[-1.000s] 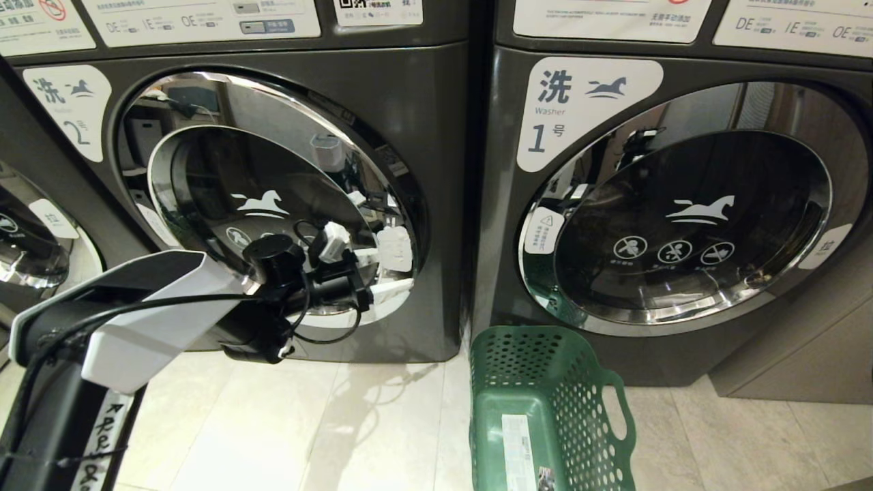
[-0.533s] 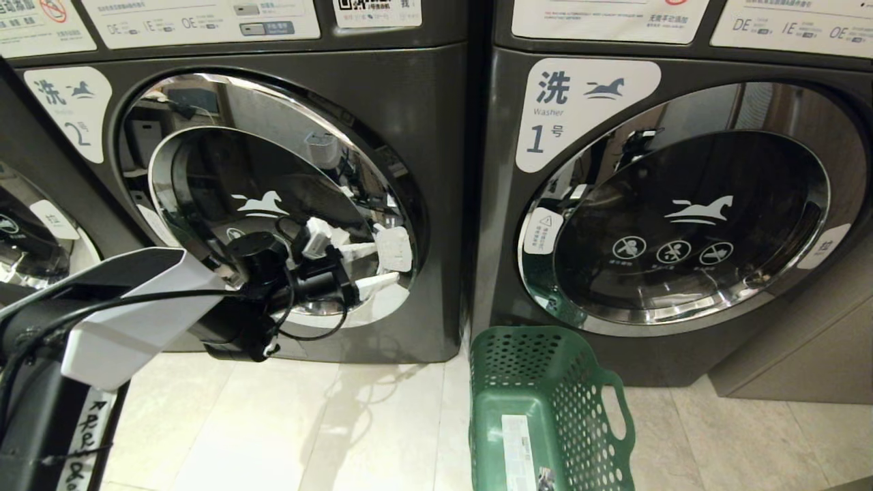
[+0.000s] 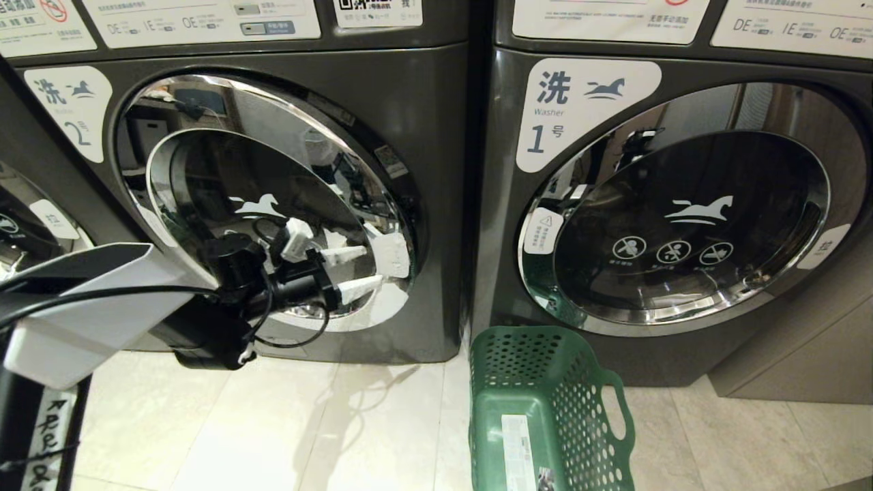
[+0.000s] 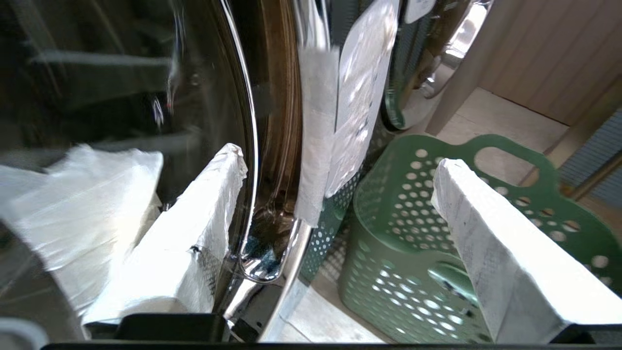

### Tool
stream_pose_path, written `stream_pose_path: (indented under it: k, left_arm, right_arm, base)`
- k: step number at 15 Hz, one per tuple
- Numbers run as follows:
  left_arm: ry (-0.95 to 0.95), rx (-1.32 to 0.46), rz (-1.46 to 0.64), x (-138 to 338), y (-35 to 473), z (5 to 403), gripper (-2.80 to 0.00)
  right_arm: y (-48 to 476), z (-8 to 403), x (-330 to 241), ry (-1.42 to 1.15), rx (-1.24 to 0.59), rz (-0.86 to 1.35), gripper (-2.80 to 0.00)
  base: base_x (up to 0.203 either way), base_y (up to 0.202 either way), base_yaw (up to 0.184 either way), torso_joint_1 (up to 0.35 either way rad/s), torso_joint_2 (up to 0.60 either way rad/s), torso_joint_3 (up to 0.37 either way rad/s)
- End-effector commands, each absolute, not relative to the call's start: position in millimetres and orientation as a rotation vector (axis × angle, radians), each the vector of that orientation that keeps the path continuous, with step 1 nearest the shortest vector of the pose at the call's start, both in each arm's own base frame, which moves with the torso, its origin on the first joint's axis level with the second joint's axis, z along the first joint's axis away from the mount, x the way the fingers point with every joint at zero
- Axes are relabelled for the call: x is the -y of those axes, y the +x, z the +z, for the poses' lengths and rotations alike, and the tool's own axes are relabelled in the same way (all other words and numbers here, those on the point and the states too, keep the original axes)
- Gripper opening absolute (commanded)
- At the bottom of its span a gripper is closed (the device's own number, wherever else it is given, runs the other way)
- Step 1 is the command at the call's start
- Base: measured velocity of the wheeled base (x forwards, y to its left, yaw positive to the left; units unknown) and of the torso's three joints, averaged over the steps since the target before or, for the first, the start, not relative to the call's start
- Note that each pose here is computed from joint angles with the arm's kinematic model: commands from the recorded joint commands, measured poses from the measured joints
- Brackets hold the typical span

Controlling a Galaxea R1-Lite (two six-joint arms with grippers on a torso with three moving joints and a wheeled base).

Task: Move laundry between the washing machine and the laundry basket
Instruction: Open the lid of the washing machine

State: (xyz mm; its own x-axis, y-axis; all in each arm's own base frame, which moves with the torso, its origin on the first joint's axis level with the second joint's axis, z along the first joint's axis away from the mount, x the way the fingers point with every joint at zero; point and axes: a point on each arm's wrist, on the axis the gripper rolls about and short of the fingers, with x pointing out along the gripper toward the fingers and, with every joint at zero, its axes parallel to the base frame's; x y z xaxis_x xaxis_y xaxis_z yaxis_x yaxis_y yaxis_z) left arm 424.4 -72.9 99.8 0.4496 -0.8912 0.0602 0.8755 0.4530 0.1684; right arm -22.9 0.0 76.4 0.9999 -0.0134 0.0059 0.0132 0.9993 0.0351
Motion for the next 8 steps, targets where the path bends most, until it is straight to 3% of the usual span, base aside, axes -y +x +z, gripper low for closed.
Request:
stream_pose_path:
  k: [1,8]
  left_arm:
    - [0.130,0.167,-1.087,64,394,129,0.00]
    - [0.144,0.142,-0.834,-22,287,161,0.00]
  right_arm:
    - [-23,76,0,0.035,0.005,-0.014,-2.80]
    - [-23,76,0,0.035,0.005,-0.014,-2.80]
  base:
    - [0.000,0.000,0.000,0.000,0.00,0.000]
    - [0.000,0.000,0.000,0.000,0.00,0.000]
